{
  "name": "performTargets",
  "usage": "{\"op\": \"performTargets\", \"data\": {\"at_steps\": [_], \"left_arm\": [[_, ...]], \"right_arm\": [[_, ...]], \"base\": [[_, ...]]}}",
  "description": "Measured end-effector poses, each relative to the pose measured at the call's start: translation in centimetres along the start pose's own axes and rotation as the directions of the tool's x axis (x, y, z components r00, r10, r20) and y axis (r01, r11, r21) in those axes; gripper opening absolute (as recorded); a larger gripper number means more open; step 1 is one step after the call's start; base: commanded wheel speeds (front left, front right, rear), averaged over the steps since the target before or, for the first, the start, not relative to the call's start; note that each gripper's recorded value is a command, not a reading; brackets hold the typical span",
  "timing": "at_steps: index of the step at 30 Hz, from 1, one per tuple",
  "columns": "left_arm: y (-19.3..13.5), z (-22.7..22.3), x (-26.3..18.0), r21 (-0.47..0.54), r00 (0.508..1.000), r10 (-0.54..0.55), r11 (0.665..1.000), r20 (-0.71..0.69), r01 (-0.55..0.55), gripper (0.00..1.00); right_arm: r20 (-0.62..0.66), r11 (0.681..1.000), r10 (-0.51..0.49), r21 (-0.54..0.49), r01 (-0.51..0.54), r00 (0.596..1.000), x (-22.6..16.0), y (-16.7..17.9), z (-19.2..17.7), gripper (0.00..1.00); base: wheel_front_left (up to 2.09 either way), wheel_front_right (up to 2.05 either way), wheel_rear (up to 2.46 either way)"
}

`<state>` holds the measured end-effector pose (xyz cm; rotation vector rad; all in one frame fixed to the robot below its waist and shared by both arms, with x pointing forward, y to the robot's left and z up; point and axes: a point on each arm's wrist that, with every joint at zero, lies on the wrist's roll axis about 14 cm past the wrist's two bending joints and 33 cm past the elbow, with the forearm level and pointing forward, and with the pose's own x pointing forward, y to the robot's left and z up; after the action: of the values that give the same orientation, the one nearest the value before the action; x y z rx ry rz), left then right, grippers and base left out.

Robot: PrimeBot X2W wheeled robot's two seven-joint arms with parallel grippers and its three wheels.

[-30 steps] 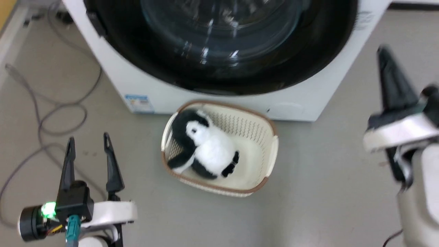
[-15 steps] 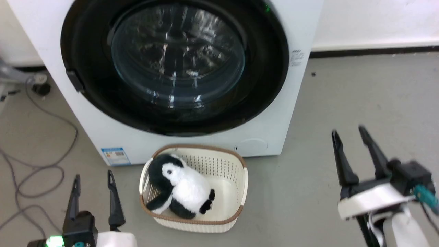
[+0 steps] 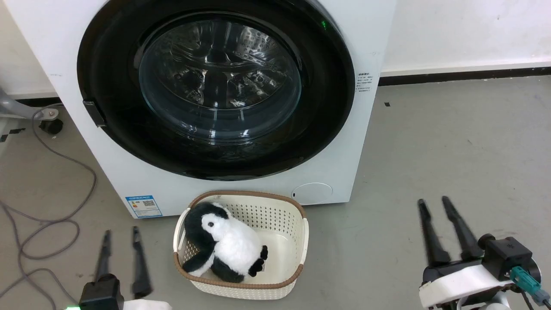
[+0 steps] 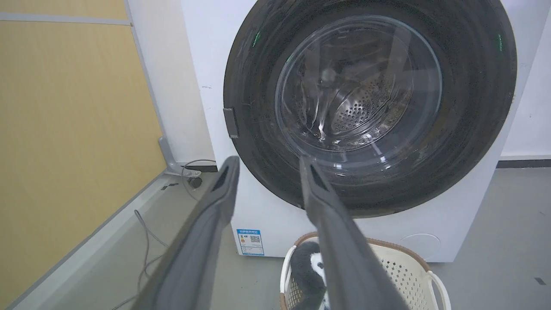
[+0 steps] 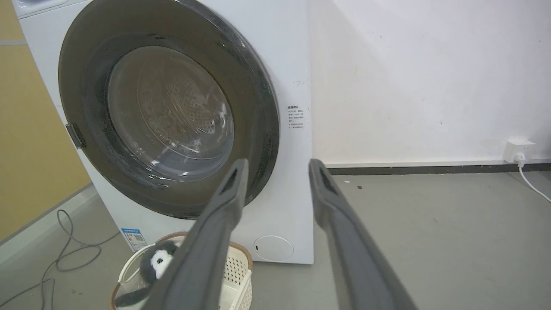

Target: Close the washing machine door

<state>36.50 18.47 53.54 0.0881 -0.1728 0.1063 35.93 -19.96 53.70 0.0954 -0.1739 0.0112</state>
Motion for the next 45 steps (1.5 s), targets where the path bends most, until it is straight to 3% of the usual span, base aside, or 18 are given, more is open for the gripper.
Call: {"op": "performTargets", "data": {"at_steps": [45], "left_arm": [[-0.1, -0.7, -0.1, -0.023, 0.997, -0.033, 0.999, -0.073, 0.031, 0.0]], "right_arm": [[-0.058, 0.998, 0.049, -0.041, -0.052, 0.997, 0.9, 1.4, -0.3, 0.0]], "base": [[0.0, 0.0, 0.0]]}}
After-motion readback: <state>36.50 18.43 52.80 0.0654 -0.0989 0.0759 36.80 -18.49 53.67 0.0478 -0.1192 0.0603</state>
